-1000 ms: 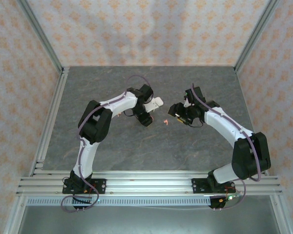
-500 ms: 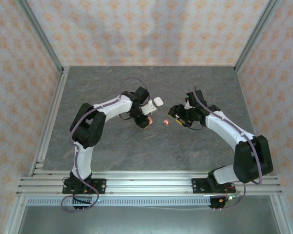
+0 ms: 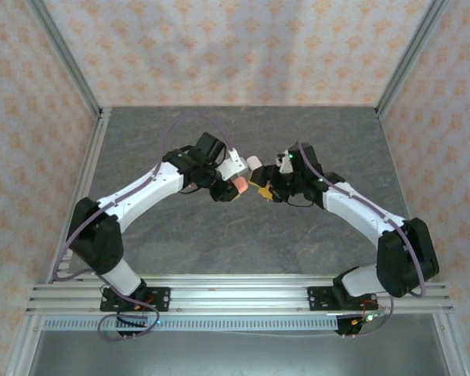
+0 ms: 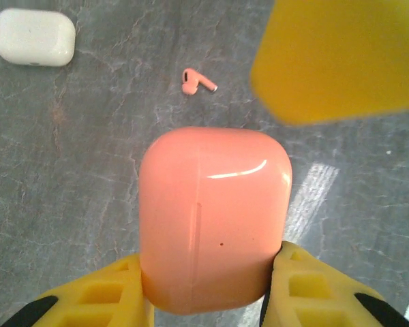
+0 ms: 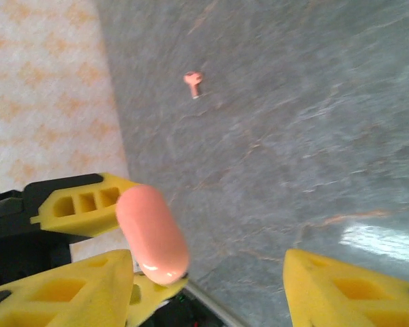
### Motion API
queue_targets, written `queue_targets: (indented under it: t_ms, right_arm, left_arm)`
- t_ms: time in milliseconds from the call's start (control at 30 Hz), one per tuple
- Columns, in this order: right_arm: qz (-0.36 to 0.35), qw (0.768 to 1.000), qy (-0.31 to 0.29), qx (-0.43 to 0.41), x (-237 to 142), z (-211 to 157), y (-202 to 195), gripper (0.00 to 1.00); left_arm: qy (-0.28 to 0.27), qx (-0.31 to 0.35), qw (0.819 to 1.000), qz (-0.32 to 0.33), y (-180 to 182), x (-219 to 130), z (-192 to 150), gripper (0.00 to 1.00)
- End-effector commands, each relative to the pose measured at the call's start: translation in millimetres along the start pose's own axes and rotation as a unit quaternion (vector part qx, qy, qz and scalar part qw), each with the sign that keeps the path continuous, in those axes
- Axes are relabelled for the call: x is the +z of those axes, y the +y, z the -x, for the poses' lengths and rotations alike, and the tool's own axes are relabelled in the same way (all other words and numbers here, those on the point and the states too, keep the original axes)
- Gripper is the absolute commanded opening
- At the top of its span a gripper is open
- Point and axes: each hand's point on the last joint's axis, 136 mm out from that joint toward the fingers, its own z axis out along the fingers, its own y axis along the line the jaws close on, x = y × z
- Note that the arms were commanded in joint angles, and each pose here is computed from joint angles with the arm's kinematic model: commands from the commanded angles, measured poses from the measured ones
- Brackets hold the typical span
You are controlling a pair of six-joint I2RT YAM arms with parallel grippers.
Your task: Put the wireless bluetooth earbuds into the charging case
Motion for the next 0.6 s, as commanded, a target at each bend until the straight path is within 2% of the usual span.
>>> queue_targets:
  t_ms: [0,333,467,567]
  right_arm:
    - [0.051,0.998,-0.007,-0.038,-13,3,43,0.61]
    - [0.036,0.997,0.030,-0.064,-3,-21,50,0.59]
    - [0.037,0.996,0.038,-0.069,-1,-25,54,0.53]
    - [0.041,0.996,0.039,-0.073,-3,-25,58,0.44]
  left_arm:
    - [-0.024,-0.006,0.999,-0.022,-15,-12,4,0.22]
    - [-0.050,-0.001,0.998,-0.030,-27,-36,13,0.23]
    - [-0.053,0.002,0.998,-0.031,-29,-40,13,0.23]
    - [-0.053,0.003,0.998,-0.034,-31,-42,13,0.23]
